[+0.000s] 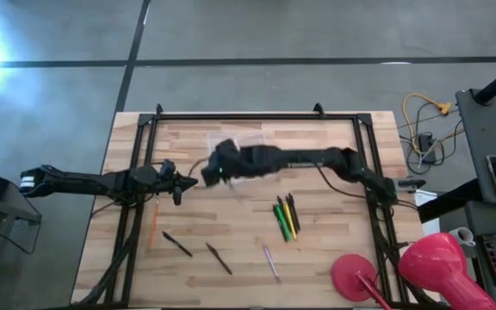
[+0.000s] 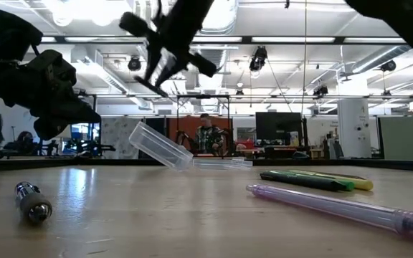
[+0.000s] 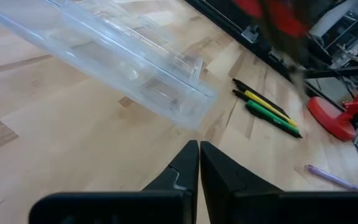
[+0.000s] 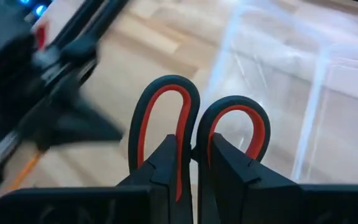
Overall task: Pick & place school supplies into a supply box
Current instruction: Put the black scissors into the transparent supply box, then put the black pen into the transparent supply box
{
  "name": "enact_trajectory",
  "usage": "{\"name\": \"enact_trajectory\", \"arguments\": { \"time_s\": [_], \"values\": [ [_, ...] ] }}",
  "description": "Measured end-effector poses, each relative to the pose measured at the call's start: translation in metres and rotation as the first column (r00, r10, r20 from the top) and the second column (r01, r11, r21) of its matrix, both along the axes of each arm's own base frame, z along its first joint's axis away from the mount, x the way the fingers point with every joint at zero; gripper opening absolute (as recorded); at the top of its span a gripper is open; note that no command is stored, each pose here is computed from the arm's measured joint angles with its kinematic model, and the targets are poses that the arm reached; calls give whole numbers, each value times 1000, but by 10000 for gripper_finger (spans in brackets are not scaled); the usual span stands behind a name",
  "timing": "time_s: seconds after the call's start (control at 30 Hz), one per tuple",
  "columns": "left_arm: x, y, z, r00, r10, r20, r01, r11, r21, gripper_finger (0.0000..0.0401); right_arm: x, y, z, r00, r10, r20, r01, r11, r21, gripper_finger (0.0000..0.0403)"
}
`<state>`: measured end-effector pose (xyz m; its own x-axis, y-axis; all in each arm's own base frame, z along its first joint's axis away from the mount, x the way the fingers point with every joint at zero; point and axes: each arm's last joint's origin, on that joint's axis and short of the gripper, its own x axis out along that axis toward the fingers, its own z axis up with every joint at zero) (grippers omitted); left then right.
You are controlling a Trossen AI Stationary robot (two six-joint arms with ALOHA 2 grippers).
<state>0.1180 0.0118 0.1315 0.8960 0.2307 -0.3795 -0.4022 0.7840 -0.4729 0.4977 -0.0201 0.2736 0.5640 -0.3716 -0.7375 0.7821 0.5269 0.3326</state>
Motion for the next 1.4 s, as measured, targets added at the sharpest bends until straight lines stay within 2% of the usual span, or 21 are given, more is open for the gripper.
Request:
{"name": "enact_trajectory", "arguments": {
  "time_s": [0.23,0.5,0.63,0.83,1.13,1.23,1.3,1.4],
  "values": [
    [0,0,0,1000,0,-1,0,1000,0,0,-1,-85,-10,986,-164,39,163,986,37,59],
    [0,0,0,1000,0,0,0,1000,0,0,8,-118,-31,970,-216,108,209,975,69,58],
    [0,0,0,1000,-1,0,1,1000,0,0,14,-120,-57,976,-213,52,209,976,60,60],
    [0,0,0,1000,-1,0,1,1000,0,0,27,-108,-90,997,-77,1,77,994,78,81],
    [0,0,0,1000,-1,0,1,1000,0,0,32,-91,-92,990,123,-68,-125,992,-30,92],
    [0,0,0,1000,-1,0,1,1000,0,0,29,-91,-95,986,133,-101,-135,991,-12,101],
    [0,0,0,1000,0,1,0,1000,0,0,27,-92,-100,986,118,-118,-116,993,18,110],
    [0,0,0,1000,0,0,0,1000,0,0,26,-95,-104,982,156,-106,-148,986,77,126]
  ]
}}
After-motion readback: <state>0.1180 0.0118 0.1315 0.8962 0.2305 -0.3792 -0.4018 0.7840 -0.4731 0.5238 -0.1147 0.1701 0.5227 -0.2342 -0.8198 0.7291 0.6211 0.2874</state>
